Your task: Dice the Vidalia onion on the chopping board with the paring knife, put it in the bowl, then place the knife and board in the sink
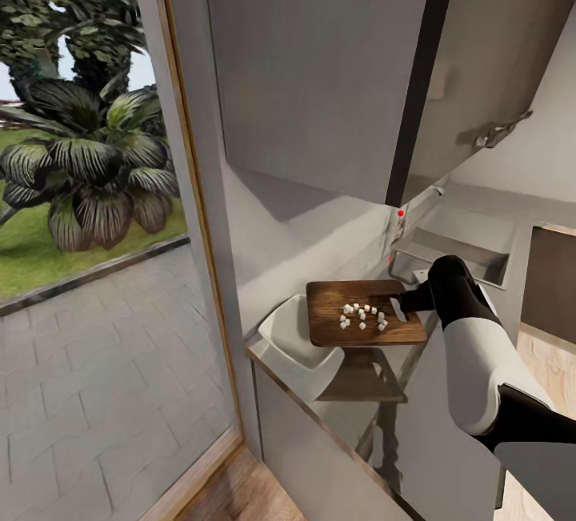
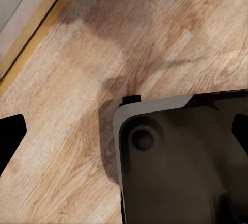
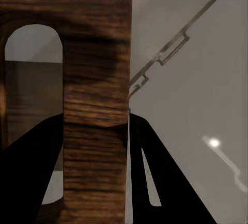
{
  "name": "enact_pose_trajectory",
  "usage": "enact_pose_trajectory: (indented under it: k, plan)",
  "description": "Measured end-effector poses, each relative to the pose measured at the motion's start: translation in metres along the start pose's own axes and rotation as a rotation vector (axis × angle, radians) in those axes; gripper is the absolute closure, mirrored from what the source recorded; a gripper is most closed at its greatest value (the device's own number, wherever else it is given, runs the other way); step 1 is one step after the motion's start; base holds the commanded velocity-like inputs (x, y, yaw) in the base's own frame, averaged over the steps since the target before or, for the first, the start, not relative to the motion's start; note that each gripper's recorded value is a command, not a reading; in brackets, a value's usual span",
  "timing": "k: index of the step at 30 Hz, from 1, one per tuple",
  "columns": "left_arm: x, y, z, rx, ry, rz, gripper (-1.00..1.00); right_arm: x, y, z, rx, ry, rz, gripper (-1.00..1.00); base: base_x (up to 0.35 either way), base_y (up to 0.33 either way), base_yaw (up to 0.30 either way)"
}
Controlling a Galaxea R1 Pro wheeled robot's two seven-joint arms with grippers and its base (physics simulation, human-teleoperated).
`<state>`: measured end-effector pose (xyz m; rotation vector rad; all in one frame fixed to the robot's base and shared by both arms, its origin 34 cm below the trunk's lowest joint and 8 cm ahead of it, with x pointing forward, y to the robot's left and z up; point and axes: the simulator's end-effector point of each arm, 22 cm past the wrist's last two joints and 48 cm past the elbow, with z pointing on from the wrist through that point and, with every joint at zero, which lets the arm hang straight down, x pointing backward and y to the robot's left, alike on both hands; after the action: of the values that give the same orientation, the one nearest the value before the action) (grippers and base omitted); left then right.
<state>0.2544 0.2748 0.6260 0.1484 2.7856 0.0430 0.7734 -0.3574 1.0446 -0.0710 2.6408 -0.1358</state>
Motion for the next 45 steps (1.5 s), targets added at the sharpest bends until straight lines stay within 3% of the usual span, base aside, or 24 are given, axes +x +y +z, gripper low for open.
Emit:
enact_pose_trajectory:
  k: [15, 29, 32, 37, 45]
  plan:
    - [0.0, 0.0, 0.0, 0.0, 0.0, 0.0, -1.0, 0.0, -0.005, 0.0, 0.034, 0.003, -0.001, 1.0, 0.0, 0.0, 0.0]
    - [0.0, 0.0, 0.0, 0.0, 0.0, 0.001, -1.0, -0.01, 0.008, -0.005, 0.024, -0.016, -0.012, 1.0, 0.0, 0.0, 0.0]
    - [0.0, 0.0, 0.0, 0.0, 0.0, 0.001, -1.0, -0.013, 0.024, -0.005, -0.006, -0.021, -0.014, 1.0, 0.0, 0.0, 0.0]
    - [0.001, 0.006, 0.0, -0.014, 0.001, -0.006, -1.0, -0.019, 0.032, -0.007, -0.015, -0.035, -0.028, 1.0, 0.0, 0.0, 0.0]
    - [0.002, 0.008, 0.0, -0.017, 0.002, -0.005, -1.0, -0.051, 0.082, -0.024, -0.167, -0.123, -0.003, 1.0, 0.0, 0.0, 0.0]
